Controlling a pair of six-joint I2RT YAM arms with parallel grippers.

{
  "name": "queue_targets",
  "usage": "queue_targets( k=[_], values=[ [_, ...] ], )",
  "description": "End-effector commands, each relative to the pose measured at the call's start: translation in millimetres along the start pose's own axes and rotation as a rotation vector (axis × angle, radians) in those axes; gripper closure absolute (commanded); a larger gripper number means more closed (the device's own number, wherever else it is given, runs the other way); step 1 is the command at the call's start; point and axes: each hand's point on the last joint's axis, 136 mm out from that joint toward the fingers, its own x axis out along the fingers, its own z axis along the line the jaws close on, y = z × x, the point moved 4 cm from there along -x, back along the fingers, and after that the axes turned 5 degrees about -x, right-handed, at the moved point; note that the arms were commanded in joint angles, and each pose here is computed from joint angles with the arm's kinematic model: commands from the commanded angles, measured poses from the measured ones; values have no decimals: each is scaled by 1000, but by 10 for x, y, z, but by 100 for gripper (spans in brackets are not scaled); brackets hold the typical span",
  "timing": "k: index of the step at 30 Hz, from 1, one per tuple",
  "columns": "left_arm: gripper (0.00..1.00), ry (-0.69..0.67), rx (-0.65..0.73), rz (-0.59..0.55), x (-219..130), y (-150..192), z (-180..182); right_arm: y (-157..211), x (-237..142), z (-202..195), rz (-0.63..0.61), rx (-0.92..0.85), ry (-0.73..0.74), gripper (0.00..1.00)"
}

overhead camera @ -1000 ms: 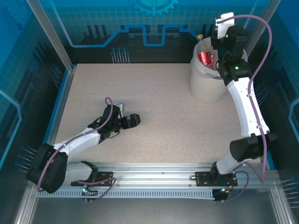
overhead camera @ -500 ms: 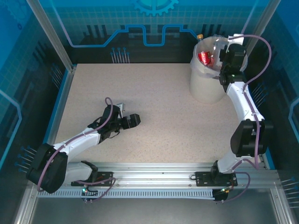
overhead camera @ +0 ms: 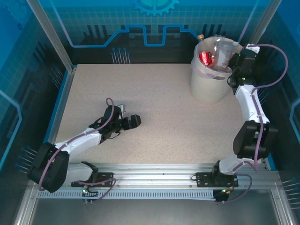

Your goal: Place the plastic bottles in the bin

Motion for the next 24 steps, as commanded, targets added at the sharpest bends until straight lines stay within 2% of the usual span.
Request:
queue_targets(
  k=[1, 8, 10, 14, 16, 19, 24],
  values=[
    [1, 20, 17, -9, -12, -78, -67, 333, 111, 3, 172, 32, -31, 67],
    [1, 15, 17, -9, -11, -78, -60, 448, 113, 102, 245, -6, -81, 63],
    [1, 17, 17, -8, -9, -78, -63, 402, 71, 125, 240, -22, -89, 56],
    [1, 15, 16, -6, -8, -77, -60, 174, -69, 149, 203, -81, -77, 34],
    [1, 17, 17, -8, -8, -81, -63, 34, -153, 129, 181, -93, -62, 27],
    [1, 17, 19, -8, -4, -80, -65, -136, -296, 107, 135, -95, -60, 20],
    [1, 15, 26, -9, -7, -87, -67, -393, -574, 55, 43, -69, -65, 17]
  ],
)
